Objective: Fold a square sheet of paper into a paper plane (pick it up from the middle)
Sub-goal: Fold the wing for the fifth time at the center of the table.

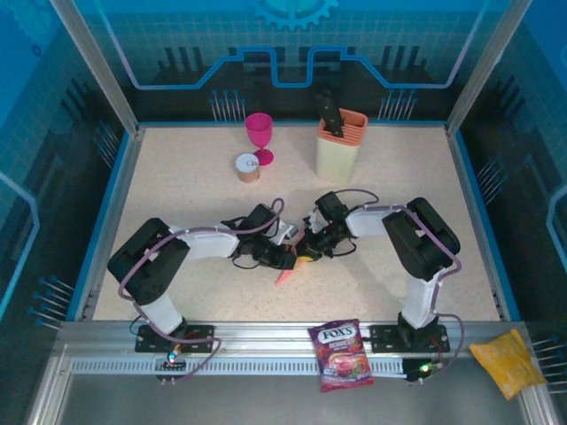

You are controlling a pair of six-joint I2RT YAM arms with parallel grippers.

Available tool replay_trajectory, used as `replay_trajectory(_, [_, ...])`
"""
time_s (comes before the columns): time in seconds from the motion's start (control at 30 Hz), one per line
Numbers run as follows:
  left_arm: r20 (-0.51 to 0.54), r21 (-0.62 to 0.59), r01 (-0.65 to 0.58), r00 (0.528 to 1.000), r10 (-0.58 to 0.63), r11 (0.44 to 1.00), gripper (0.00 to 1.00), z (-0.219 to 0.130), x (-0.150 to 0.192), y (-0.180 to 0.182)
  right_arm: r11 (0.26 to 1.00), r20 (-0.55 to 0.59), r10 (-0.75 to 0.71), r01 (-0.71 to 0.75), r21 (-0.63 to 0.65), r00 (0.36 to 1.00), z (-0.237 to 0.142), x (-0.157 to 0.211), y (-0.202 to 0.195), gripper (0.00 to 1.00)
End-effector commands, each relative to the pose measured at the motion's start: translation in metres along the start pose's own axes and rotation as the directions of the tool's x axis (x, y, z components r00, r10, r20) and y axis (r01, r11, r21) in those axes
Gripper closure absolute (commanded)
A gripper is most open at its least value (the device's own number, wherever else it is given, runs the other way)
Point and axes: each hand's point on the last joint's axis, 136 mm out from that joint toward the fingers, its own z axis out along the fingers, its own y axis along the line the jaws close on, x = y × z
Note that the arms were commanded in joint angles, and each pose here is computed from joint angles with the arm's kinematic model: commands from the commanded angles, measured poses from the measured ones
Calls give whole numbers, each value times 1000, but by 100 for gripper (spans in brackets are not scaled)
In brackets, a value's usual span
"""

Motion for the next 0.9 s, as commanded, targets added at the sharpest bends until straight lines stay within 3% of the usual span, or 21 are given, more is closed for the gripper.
replay_trajectory(0.0, [-23,-5,-22,1000,22,1000,100,5,1,2,949,-47,186,-167,267,981,19,30,-82,100])
replay_trajectory(0.87, [-55,-142,85,994,-93,986,100,9,59,43,906,-64,263,-224,359,963,20,43,-105,100])
